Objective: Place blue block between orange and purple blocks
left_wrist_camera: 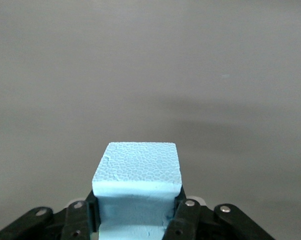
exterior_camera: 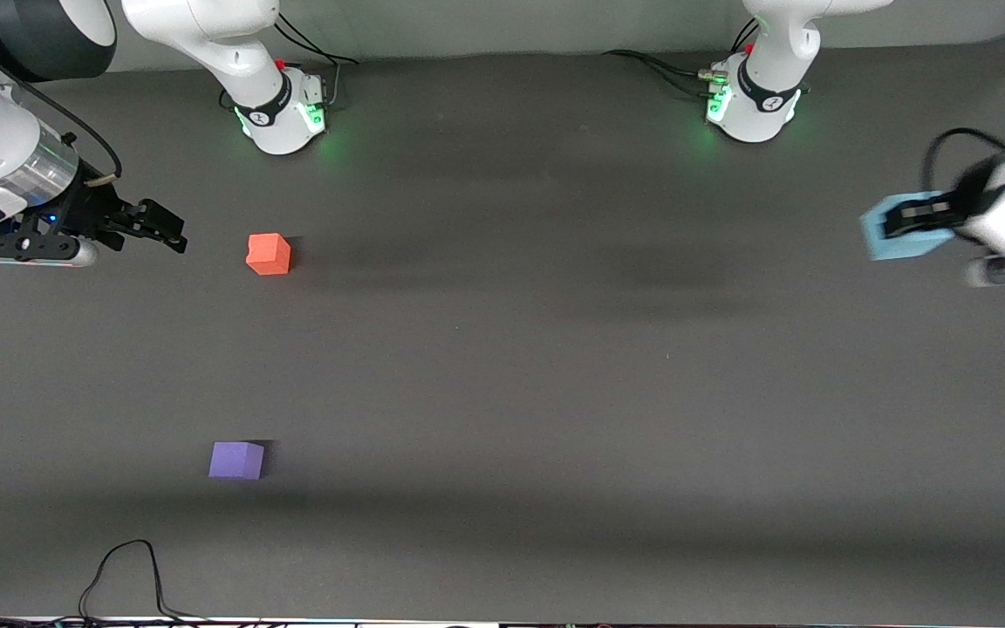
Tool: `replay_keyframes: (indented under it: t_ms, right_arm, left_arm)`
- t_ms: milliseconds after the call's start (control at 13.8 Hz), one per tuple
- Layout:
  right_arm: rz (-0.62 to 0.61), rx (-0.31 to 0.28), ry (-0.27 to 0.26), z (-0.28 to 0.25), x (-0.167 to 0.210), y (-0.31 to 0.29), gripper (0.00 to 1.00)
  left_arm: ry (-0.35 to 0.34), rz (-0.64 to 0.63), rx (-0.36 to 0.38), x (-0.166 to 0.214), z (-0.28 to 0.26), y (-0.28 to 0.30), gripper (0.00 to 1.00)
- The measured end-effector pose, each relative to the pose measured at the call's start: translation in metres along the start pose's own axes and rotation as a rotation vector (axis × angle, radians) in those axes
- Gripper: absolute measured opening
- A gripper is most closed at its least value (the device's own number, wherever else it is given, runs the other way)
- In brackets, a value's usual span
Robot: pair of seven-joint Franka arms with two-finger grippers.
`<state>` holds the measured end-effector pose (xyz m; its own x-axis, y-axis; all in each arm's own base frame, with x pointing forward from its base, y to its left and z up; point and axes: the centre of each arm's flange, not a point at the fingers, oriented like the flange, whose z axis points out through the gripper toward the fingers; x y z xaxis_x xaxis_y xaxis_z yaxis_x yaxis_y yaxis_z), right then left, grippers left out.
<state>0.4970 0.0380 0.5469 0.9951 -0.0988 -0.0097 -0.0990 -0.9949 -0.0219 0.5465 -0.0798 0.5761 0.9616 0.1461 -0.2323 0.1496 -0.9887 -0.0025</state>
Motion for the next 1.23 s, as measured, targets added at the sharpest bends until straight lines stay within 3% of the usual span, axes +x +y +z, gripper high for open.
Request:
replay_keyframes:
  t_ms: [290, 653, 870, 1233]
  right_arm:
    - [0.0, 0.001, 0.004, 0.0, 0.0, 0.0, 1.0]
    - [0.0, 0.002, 0.009, 0.003, 0.001, 0.0, 1.0]
    - [0.0, 0.001, 0.005, 0.006, 0.0, 0.0, 1.0]
    - [0.0, 0.0, -0.001, 0.01, -0.001, 0.0, 1.0]
  left_arm:
    - [-0.012, -0.071, -0.008, -0.002, 0.018, 0.128, 0.56]
    - [-0.03, -0.111, -0.035, 0.036, 0.034, 0.149, 0.55]
    - [0.01, -0.151, -0.053, 0.012, 0.06, 0.229, 0.55]
    - [0.022, -0.197, -0.091, -0.028, 0.176, 0.374, 0.55]
